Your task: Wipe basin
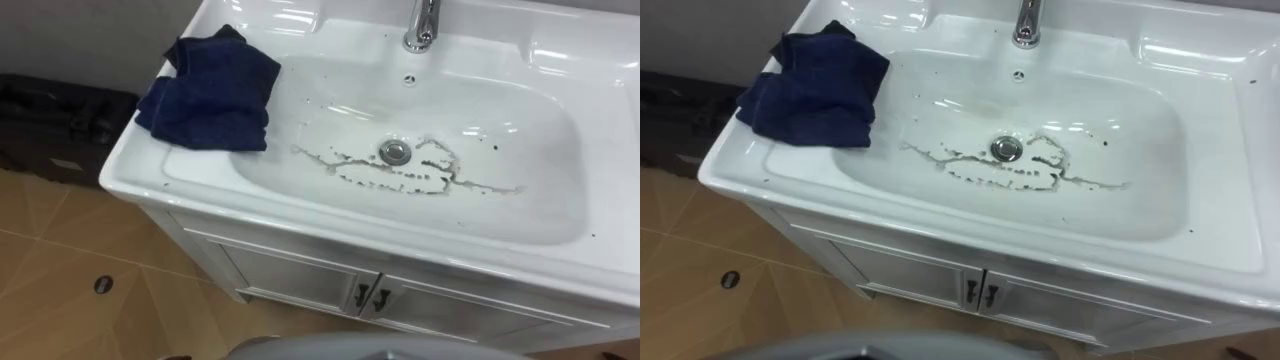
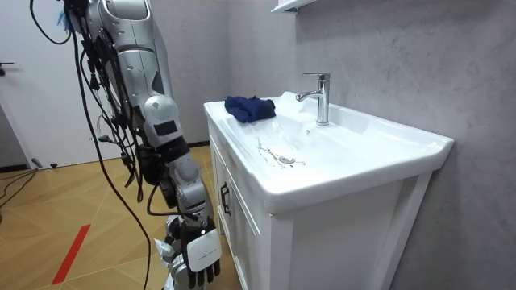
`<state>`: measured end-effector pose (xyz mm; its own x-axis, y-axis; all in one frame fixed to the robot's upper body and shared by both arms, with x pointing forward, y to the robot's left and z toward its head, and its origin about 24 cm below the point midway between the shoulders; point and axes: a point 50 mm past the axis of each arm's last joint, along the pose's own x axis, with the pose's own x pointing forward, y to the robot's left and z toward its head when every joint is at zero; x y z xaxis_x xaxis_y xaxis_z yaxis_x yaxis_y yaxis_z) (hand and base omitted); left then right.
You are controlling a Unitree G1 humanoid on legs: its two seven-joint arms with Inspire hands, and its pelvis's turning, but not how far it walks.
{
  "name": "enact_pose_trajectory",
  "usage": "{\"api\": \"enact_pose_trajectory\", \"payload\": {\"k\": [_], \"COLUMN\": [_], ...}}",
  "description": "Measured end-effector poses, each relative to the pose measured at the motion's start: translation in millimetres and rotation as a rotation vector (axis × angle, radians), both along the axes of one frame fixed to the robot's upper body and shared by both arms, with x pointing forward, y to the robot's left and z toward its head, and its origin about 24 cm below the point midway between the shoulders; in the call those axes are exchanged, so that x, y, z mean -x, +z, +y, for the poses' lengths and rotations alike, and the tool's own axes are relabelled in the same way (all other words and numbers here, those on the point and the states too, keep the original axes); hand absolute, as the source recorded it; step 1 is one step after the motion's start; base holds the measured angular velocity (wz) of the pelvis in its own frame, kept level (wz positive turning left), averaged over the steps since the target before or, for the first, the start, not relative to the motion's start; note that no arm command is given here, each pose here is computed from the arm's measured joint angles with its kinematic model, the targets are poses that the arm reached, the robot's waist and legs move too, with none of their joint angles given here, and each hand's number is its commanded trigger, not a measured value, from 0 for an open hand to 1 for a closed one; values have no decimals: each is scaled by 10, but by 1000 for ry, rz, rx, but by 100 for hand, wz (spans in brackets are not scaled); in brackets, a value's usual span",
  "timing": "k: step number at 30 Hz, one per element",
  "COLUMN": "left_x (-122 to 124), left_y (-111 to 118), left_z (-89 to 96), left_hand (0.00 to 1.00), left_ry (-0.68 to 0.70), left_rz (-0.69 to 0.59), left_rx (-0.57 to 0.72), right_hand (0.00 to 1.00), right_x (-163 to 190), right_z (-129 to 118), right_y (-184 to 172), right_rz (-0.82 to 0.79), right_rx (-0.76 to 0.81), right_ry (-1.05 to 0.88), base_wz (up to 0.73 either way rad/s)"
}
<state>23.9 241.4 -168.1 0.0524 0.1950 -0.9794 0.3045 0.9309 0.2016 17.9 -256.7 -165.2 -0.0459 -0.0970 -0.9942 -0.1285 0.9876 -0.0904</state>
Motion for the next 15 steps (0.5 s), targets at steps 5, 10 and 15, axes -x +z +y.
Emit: {"api": "enact_pose_trajectory", "payload": {"k": [5, 10, 15], "left_x": [-5, -6, -1], "left_y": [0, 0, 0], "left_z": [1, 0, 1], "left_hand": [0, 0, 0], "left_ry": [0, 1, 1], "left_rz": [-3, -6, -5], "left_rx": [0, 0, -1], "right_hand": [0, 0, 0], "right_x": [2, 10, 12], "right_z": [1, 4, 14], "right_y": [1, 0, -1], "right_rz": [2, 7, 10], "right_rx": [-10, -15, -32], "right_ry": [2, 2, 3], "base_wz": [0, 0, 0]}}
